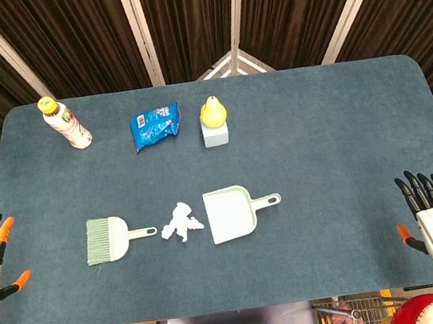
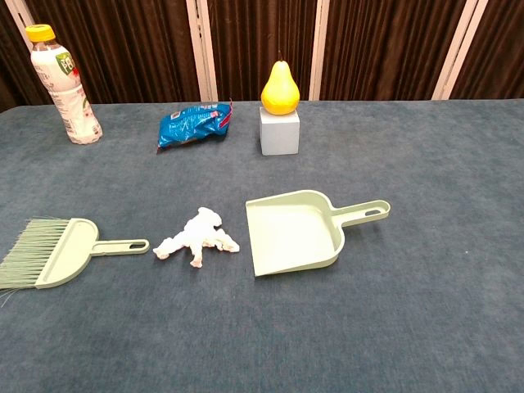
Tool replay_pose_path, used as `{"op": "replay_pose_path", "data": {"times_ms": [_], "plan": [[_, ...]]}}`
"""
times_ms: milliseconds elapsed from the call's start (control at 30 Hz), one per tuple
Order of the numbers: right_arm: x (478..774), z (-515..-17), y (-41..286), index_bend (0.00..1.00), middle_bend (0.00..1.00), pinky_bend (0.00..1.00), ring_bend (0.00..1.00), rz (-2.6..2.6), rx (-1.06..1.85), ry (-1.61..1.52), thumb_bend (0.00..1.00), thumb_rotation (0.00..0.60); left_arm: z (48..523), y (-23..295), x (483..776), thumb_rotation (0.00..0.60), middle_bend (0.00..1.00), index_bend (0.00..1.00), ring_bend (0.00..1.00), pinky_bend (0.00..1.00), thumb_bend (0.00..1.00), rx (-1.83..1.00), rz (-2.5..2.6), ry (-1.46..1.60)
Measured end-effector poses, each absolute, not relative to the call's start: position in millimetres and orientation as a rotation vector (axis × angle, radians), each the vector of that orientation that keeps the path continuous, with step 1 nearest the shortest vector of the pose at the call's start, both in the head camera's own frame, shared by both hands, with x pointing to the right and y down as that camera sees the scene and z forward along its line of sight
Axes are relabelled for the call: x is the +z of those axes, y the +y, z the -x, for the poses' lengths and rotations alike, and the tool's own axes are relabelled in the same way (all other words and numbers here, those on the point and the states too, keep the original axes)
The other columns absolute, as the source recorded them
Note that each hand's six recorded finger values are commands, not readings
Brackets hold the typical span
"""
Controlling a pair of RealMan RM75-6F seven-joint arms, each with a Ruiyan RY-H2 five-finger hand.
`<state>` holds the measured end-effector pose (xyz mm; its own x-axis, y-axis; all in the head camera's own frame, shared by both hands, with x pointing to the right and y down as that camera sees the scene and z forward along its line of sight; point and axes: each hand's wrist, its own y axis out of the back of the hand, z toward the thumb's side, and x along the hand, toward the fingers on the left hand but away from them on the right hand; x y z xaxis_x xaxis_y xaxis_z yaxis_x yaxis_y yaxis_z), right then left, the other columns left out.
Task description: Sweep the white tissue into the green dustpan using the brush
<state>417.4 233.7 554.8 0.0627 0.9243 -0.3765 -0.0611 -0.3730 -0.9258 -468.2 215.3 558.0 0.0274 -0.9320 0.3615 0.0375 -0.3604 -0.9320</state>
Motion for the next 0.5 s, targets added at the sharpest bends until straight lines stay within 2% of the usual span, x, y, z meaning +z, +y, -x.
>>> {"op": "replay_pose_path", "data": {"times_ms": [500], "plan": [[555.0, -409.2, 232.2, 0.0, 0.0, 0.0, 0.0, 1.485, 1.456, -0.906, 0.35, 0.6, 467.7, 214.9, 558.4, 0.6, 0.0, 0.0, 0.0, 0.0, 0.0, -1.462, 1.478, 0.967]]}}
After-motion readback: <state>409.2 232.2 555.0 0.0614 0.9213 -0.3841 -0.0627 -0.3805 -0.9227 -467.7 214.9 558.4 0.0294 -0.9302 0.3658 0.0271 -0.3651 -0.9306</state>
